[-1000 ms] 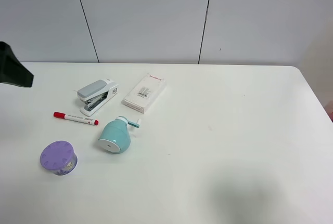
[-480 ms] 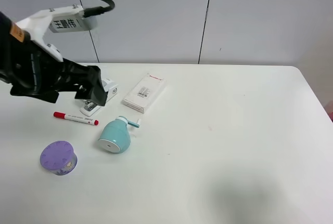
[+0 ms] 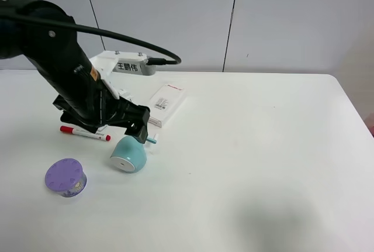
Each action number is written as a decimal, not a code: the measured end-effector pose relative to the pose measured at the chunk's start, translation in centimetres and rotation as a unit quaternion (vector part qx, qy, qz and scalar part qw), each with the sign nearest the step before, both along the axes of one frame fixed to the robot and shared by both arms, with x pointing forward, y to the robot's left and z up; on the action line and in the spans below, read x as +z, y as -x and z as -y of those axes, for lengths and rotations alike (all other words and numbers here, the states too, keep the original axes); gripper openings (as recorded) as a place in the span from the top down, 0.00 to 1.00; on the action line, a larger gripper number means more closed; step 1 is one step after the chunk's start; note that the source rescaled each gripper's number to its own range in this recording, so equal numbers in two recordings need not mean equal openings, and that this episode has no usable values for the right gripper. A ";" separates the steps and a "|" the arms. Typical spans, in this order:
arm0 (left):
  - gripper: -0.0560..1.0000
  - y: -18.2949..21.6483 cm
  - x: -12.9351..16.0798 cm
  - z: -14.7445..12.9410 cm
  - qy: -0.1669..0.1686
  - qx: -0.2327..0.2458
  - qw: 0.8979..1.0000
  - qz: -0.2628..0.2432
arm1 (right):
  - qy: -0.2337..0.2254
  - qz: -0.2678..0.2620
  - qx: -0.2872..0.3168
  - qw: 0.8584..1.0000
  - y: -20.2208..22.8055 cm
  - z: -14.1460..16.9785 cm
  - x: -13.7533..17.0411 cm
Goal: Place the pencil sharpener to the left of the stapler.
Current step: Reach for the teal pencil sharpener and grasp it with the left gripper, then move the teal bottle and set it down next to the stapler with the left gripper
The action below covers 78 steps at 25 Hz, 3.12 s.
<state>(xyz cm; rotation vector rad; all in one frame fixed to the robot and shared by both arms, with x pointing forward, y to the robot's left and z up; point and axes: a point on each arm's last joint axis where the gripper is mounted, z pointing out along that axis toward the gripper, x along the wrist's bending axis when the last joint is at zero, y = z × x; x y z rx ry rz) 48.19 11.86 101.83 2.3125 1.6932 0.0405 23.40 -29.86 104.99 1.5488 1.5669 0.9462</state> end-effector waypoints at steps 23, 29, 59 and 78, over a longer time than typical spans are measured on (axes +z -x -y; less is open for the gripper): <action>0.00 -2.5 -6.0 1.2 -0.051 -0.015 0.998 -0.016 | 0.000 0.000 0.000 1.000 0.0 0.0 0.0; 0.00 -3.0 -8.1 1.2 -0.068 -0.011 0.997 -0.040 | 0.000 0.000 0.000 1.000 0.0 0.0 0.0; 0.90 -3.0 -8.2 0.0 -0.085 -0.025 0.992 -0.093 | 0.000 0.000 0.000 1.000 0.0 0.0 0.0; 0.90 -11.7 8.4 -13.2 -0.151 -0.164 0.970 0.097 | 0.000 0.000 0.000 1.000 0.0 0.0 0.0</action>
